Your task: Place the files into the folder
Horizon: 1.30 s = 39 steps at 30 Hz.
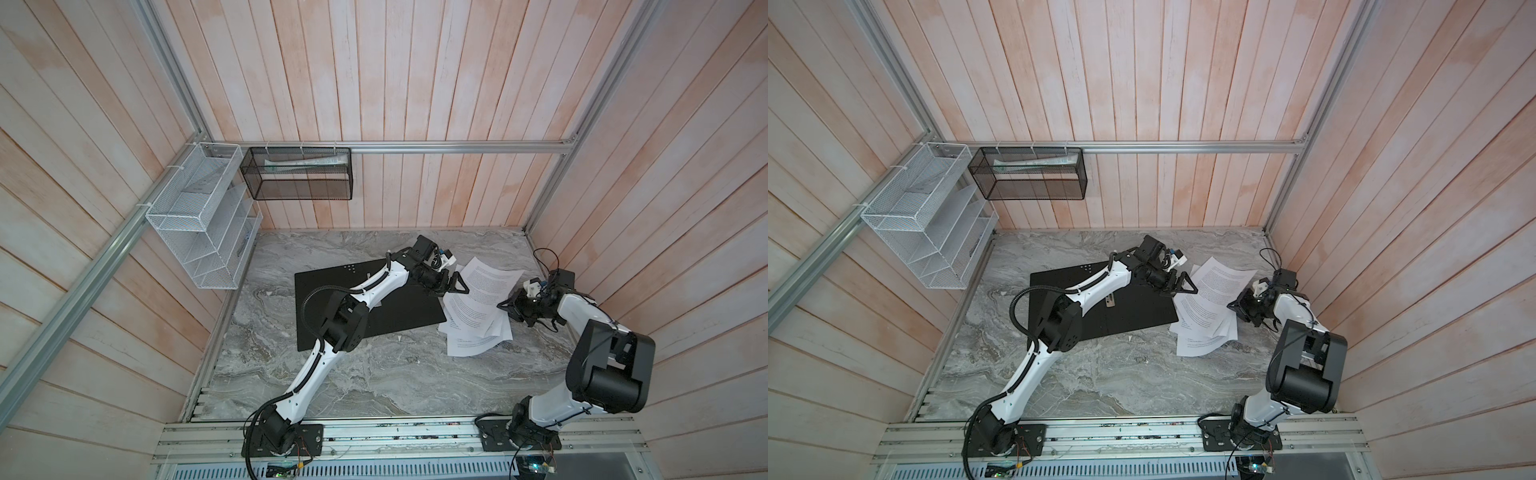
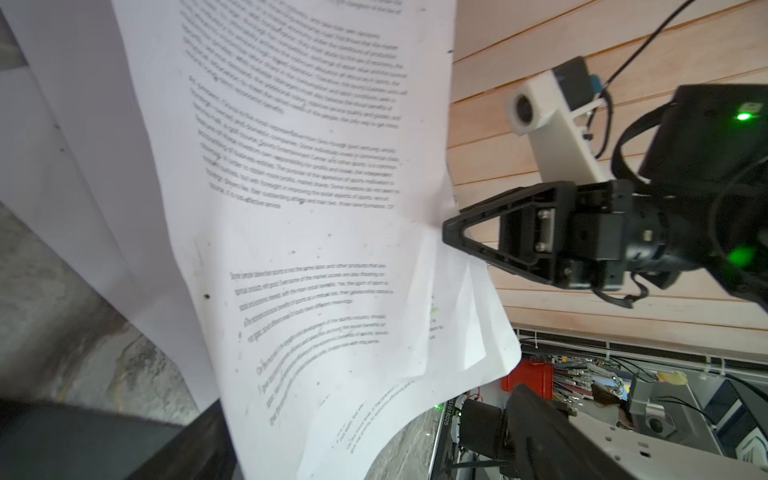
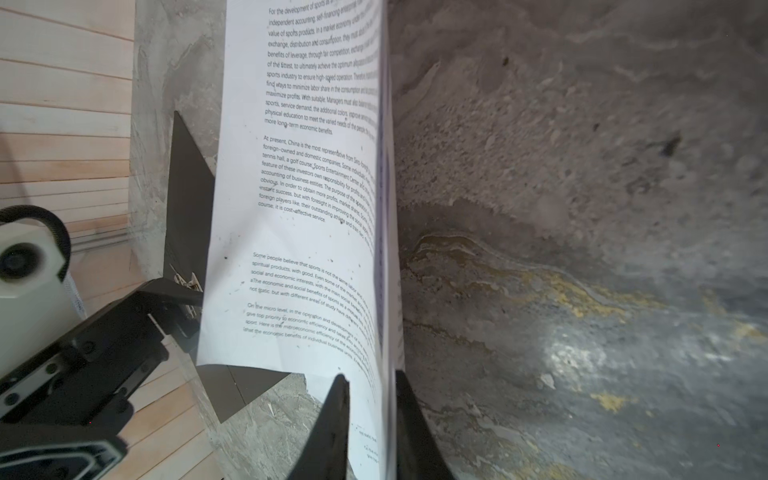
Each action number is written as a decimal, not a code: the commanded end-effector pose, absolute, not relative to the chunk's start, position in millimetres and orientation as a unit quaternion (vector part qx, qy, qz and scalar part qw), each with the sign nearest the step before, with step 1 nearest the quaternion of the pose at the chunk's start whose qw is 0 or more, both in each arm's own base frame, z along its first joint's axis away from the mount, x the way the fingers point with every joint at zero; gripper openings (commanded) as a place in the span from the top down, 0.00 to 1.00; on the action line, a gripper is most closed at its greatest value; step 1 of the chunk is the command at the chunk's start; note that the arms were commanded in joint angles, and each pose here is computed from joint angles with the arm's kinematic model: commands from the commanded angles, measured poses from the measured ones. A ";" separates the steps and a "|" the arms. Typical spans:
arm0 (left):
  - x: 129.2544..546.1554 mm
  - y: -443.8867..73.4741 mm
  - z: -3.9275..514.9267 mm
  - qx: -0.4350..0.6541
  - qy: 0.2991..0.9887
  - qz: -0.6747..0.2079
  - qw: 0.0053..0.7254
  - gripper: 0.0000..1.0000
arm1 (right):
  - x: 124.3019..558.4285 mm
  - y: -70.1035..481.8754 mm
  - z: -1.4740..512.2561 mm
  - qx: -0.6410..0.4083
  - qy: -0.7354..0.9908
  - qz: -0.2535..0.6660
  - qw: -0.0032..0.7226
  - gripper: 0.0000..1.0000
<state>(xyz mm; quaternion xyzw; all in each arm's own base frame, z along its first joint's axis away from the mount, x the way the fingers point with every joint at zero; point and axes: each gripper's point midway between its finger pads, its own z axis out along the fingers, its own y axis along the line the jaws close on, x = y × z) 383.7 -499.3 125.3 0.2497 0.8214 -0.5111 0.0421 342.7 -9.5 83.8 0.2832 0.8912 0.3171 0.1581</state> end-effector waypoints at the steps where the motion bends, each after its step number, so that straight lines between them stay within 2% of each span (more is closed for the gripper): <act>1: 380.3 -497.3 139.8 0.261 0.812 -0.520 0.049 0.00 | 344.2 -3.3 87.4 0.272 0.887 0.339 0.158 0.82; 4: 376.8 -495.6 131.3 0.257 0.816 -0.516 0.039 0.00 | 343.8 -2.7 84.4 0.267 0.889 0.339 0.155 0.75; 8: 369.9 -493.3 111.0 0.243 0.823 -0.513 0.011 0.00 | 345.5 -5.9 70.7 0.269 0.893 0.332 0.139 0.76; 18: 362.3 -484.6 82.0 0.231 0.837 -0.497 -0.016 0.00 | 353.4 -14.6 47.4 0.288 0.900 0.300 0.130 0.67; 25: 352.7 -482.6 74.5 0.233 0.833 -0.501 -0.037 0.00 | 363.0 -14.5 35.9 0.288 0.896 0.310 0.133 0.68; 32: 332.5 -473.3 62.4 0.225 0.818 -0.520 -0.096 0.00 | 370.4 -10.1 28.1 0.285 0.889 0.335 0.128 0.68; 39: 324.0 -472.6 67.0 0.250 0.805 -0.528 -0.107 0.00 | 372.8 0.1 31.7 0.273 0.878 0.370 0.130 0.69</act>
